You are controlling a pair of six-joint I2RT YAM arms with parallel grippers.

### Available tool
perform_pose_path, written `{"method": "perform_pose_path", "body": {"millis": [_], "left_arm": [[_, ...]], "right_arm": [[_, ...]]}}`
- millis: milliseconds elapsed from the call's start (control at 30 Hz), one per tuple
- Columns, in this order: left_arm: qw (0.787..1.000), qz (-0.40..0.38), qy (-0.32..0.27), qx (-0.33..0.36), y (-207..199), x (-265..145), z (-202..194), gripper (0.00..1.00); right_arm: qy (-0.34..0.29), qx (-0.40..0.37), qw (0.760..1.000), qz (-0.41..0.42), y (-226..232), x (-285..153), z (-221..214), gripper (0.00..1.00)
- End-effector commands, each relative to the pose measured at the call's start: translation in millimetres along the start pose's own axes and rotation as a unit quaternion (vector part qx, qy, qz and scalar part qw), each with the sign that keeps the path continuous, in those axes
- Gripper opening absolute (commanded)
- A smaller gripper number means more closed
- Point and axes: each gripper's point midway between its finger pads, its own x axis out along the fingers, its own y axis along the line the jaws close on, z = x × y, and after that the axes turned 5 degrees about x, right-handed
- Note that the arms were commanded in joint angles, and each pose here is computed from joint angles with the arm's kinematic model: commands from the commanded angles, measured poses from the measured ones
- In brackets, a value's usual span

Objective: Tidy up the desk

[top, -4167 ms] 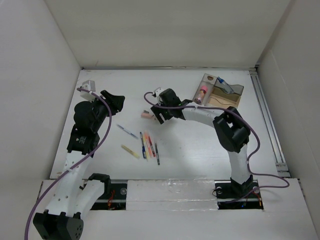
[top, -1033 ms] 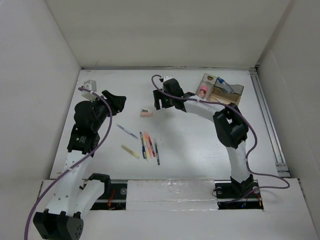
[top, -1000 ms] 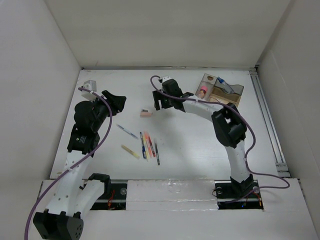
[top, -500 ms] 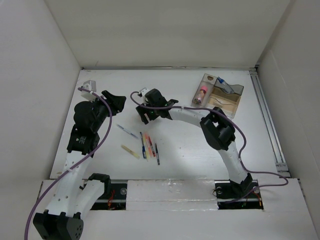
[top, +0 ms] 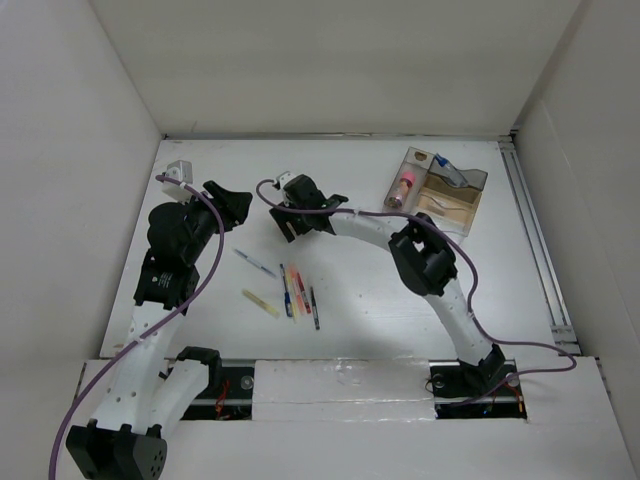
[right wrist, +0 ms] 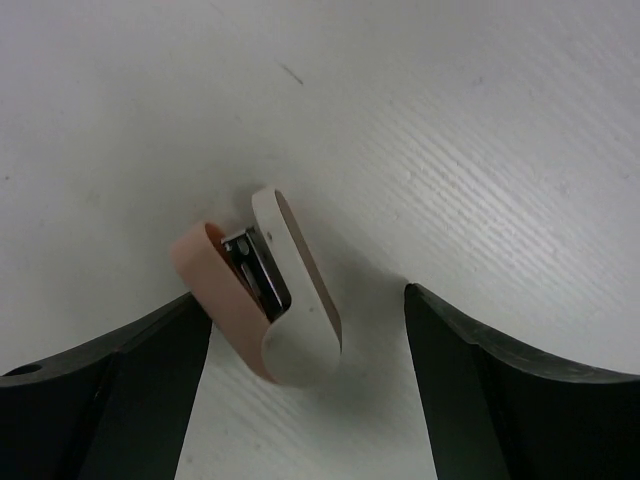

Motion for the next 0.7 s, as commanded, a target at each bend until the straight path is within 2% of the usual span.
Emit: {"method": "perform_pose_path", "body": {"millis": [0, 167, 267, 300, 367, 400, 533, 667], "left_arm": [[0.999, -0.026, -0.035, 0.013, -17, -5, 24, 0.45], [0.999, -0.028, -0.034, 0.013, -17, -4, 24, 0.46], [0.999, -0.029, -0.033, 0.014, -17, -4, 23, 0.45], [0.999, -0.029, -0.033, 0.014, -17, -5, 23, 0.45], [0.999, -0.029, -0.034, 0.014, -17, -5, 24, 0.45], [0.999, -0.029, -0.034, 0.014, -17, -5, 24, 0.45], [0.999, -0.03, -0.033, 0.014, -18, -5, 23, 0.45], [0.999, -0.033, -0.031, 0.013, -18, -4, 22, 0.45]], "right_arm": [[-0.019, -0.003, 1.0, 0.007, 5, 8, 18, 0.82], [-0.026, 0.0, 0.999, 0.021, 11, 13, 25, 0.74], [-0.023, 0.0, 0.999, 0.027, 13, 17, 24, 0.62], [-0.023, 0.0, 0.999, 0.027, 13, 17, 23, 0.51], [-0.021, 0.003, 0.999, 0.035, 16, 17, 22, 0.38], [-0.018, 0.01, 0.999, 0.032, 10, 17, 19, 0.28], [-0.038, 0.035, 0.997, 0.054, 12, 0, 22, 0.2], [-0.1, 0.104, 0.988, 0.06, -19, -40, 60, 0.16]]}}
